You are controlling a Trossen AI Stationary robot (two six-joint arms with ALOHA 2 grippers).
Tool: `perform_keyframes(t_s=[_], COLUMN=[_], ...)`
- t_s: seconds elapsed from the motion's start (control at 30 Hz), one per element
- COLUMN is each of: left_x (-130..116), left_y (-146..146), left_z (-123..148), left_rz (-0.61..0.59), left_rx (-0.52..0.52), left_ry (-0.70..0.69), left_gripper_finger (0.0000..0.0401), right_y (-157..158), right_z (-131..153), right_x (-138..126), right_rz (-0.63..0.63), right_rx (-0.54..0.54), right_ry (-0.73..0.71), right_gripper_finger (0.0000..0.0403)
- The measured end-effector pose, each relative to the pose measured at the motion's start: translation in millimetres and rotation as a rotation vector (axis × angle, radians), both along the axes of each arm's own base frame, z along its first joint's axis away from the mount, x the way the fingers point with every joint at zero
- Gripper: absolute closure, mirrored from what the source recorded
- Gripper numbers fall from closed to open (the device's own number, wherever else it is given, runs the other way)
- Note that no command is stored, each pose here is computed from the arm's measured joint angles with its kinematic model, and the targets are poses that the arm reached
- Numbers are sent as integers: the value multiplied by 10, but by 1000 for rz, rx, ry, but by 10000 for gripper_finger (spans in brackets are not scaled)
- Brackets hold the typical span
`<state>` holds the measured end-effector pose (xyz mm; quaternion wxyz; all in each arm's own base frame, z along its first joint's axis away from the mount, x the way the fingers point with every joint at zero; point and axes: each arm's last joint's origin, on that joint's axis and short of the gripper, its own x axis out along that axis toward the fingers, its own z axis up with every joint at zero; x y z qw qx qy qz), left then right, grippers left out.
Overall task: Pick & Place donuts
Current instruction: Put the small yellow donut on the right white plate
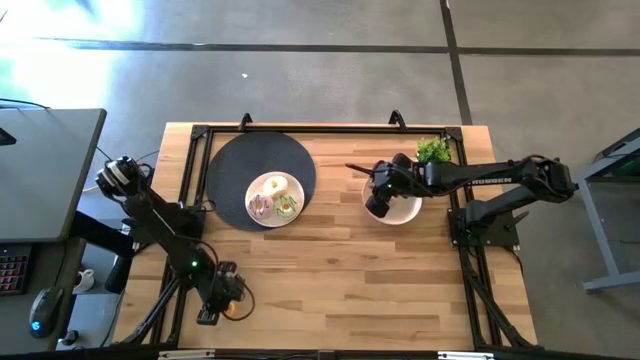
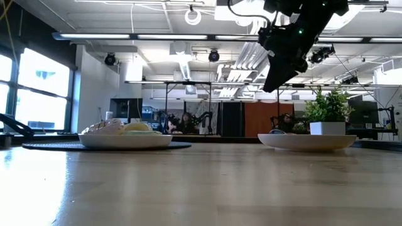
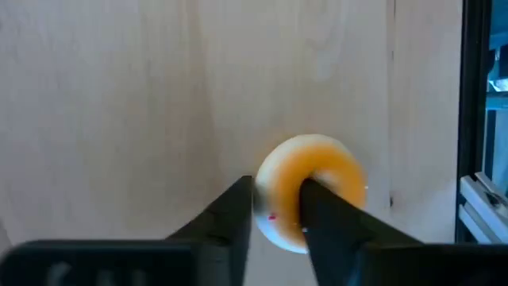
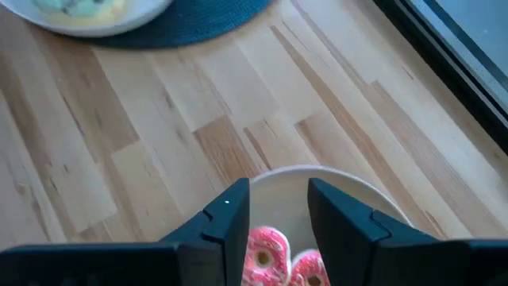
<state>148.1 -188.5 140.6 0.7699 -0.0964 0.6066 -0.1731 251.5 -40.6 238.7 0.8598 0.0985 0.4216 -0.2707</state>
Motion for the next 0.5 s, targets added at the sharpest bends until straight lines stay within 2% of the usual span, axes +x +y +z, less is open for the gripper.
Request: perform_keyframes(t_s=[0.1, 0.2, 0.27, 0.37, 0.5], left_x=[59, 220, 360, 576, 912], left_y=[71, 155, 268, 501, 893], left_z=[48, 207, 328, 522, 783], left_rz=[-18, -75, -88, -75, 16], left_rx=[-2, 37, 134, 335, 602], left_ry=[-19, -138, -248, -383, -515], left_gripper_finger=[353, 391, 388, 373, 371], right_y=[-2, 2, 12, 27, 47], right_z=[23, 66, 108, 177, 234], right_x=[35, 92, 143, 214, 263], right_rz=[59, 191, 298, 432, 579], right_rx=[-39, -109, -148, -198, -254], right_ry=[-16, -37, -75, -151, -210], right_gripper_finger=[277, 277, 277, 277, 277])
